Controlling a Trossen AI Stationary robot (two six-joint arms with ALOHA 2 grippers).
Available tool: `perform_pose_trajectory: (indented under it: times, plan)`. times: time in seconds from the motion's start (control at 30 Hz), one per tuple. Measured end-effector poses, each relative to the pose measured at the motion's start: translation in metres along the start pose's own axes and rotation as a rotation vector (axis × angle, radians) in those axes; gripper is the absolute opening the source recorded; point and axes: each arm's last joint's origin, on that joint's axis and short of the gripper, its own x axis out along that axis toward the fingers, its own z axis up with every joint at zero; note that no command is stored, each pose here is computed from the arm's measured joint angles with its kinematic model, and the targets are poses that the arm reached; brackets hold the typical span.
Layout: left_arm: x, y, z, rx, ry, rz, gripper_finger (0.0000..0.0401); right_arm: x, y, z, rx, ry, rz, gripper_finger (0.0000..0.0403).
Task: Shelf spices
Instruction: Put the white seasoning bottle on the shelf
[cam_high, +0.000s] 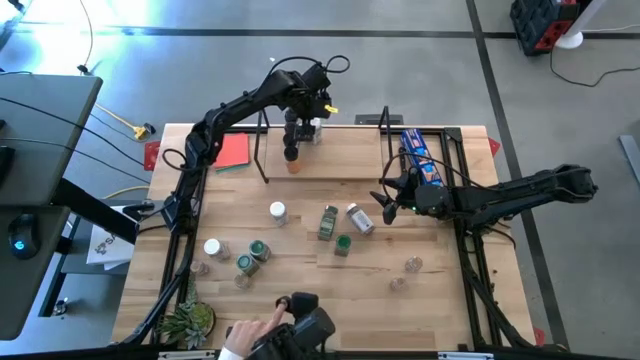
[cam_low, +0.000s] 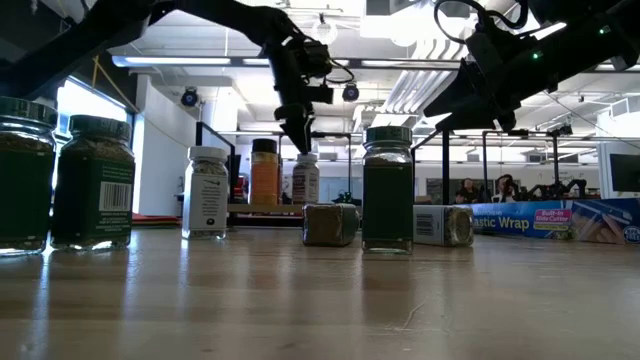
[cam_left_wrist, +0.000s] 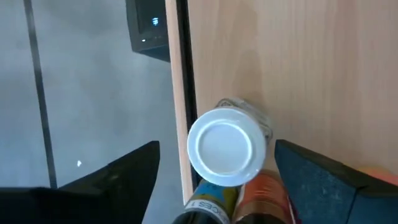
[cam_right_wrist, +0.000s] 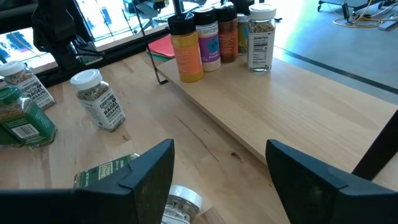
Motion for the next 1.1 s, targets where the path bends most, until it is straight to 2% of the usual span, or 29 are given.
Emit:
perform_pose_trajectory:
  times: [0.17,0.37,0.83,1.0,1.1]
  plan:
    - [0.01,0.003,-0.004,-0.032,-0.052,-0.083,0.0317,0.0,0.0,0.0,-0.001,0.002,-0.001,0.0247]
    - [0.015,0.007,-0.007,-0.065,-0.056,-0.099,0.0308,0.0,0.0,-0.001,0.003,0.007,-0.002,0.0247]
    - [0.019,0.009,-0.012,-0.114,-0.051,-0.107,0.0213,0.0,0.0,-0.001,0.009,0.01,-0.004,0.0247]
    - [0.019,0.009,-0.012,-0.196,-0.044,-0.105,0.02,0.0,0.0,-0.001,0.015,0.012,-0.005,0.0247]
    - [0.018,0.009,-0.012,-0.322,-0.033,-0.102,0.0201,0.0,-0.001,-0.001,0.015,0.013,-0.005,0.0247]
